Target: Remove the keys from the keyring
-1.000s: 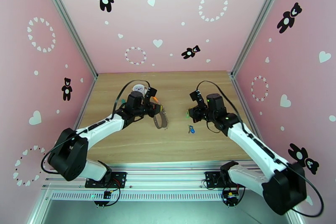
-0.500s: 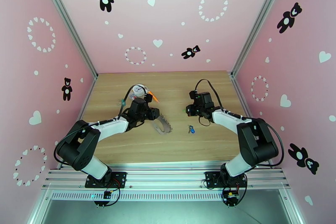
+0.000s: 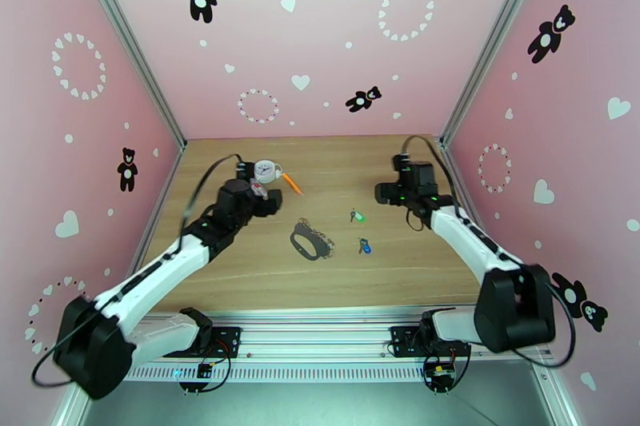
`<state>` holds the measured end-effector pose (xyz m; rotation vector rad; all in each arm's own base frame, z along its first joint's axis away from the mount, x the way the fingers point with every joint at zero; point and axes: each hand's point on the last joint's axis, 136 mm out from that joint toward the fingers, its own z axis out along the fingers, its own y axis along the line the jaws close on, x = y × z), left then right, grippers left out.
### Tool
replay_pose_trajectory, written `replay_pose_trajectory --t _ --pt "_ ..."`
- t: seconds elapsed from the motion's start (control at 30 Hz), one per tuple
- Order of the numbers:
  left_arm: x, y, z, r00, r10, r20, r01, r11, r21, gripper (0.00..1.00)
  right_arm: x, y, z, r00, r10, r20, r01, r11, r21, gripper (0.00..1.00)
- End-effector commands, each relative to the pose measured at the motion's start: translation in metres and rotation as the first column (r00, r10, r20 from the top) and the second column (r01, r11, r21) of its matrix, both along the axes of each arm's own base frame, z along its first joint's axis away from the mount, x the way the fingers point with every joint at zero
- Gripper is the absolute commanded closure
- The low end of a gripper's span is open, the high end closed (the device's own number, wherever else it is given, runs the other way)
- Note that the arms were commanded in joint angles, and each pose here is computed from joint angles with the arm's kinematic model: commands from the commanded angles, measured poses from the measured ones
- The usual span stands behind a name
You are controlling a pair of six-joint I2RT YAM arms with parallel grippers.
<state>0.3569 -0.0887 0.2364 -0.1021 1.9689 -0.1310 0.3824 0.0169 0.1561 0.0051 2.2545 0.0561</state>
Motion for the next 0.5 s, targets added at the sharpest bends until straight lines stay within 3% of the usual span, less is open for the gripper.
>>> replay_pose_trajectory --t 0.0,0.1,0.27,0.47 --pt "-0.011 0.099 -0.034 0.949 0.315 -0.007 -0.303 0.919 0.252 0.01 -0.012 -0.029 -0.025 0.995 -0.079 0.067 0.085 0.993 -0.084 0.01" --pt "-0.011 0.128 -0.057 0.936 0.347 0.064 -0.353 0.910 0.216 0.02 -0.013 -0.031 -0.043 0.986 -0.072 0.154 0.086 0.992 -0.090 0.01" --pt "-0.001 0.107 -0.081 0.958 0.165 0.237 -0.198 0.972 0.125 0.01 -0.003 -0.014 -0.038 0.950 0.055 0.308 -0.020 0.993 -0.116 0.01" --pt "0.031 0.090 -0.117 0.975 0.057 0.216 -0.090 0.985 0.144 0.01 0.009 0.017 -0.062 0.910 0.224 0.349 -0.213 0.974 -0.070 0.01"
